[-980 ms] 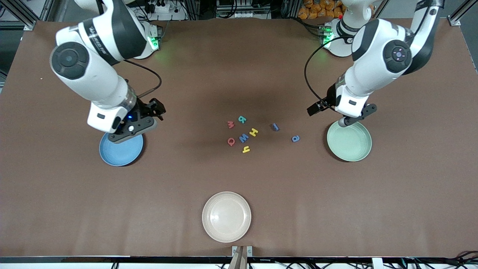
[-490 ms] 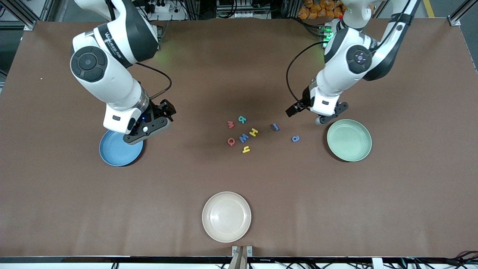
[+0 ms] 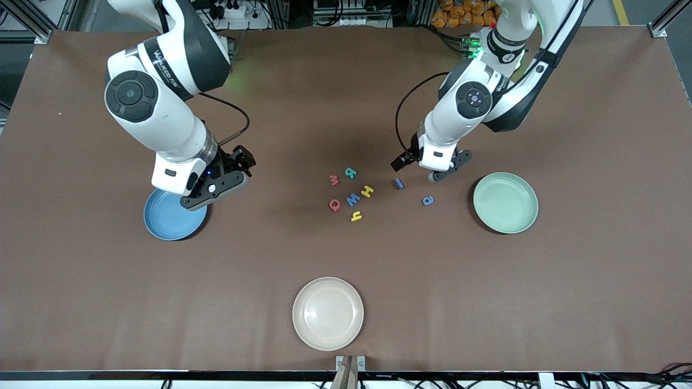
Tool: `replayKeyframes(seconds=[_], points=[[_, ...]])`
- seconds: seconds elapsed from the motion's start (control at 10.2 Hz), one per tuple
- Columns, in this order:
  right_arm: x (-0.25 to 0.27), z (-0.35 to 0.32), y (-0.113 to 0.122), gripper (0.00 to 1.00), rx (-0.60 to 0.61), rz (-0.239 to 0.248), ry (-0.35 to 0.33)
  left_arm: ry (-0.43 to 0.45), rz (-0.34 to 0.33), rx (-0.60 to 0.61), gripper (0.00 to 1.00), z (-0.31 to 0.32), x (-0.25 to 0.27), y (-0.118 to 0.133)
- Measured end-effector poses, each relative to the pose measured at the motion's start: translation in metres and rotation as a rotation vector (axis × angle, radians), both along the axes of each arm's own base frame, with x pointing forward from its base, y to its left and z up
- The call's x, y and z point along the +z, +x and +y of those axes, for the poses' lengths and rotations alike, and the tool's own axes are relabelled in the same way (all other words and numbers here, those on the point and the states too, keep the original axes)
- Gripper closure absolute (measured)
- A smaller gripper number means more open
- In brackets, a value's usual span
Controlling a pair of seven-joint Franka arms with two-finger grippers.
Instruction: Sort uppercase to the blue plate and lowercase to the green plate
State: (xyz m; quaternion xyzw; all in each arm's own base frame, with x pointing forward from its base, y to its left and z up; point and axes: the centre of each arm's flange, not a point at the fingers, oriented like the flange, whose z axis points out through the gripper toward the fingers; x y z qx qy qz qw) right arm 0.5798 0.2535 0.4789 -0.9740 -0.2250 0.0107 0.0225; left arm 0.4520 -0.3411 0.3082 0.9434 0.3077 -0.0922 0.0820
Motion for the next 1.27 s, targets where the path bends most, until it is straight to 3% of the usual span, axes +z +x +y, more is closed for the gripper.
replayKeyframes(seconds=[0.88, 1.27], points=[[0.001, -0.079, 0.031, 0.0, -0.091, -0.006, 0.035, 0.1, -0.004, -0.035, 0.0, -0.009, -0.084, 0.009], [-0.01, -0.067, 0.031, 0.02, -0.079, 0.01, 0.049, 0.125, -0.016, -0.039, 0.0, -0.017, -0.101, 0.011]])
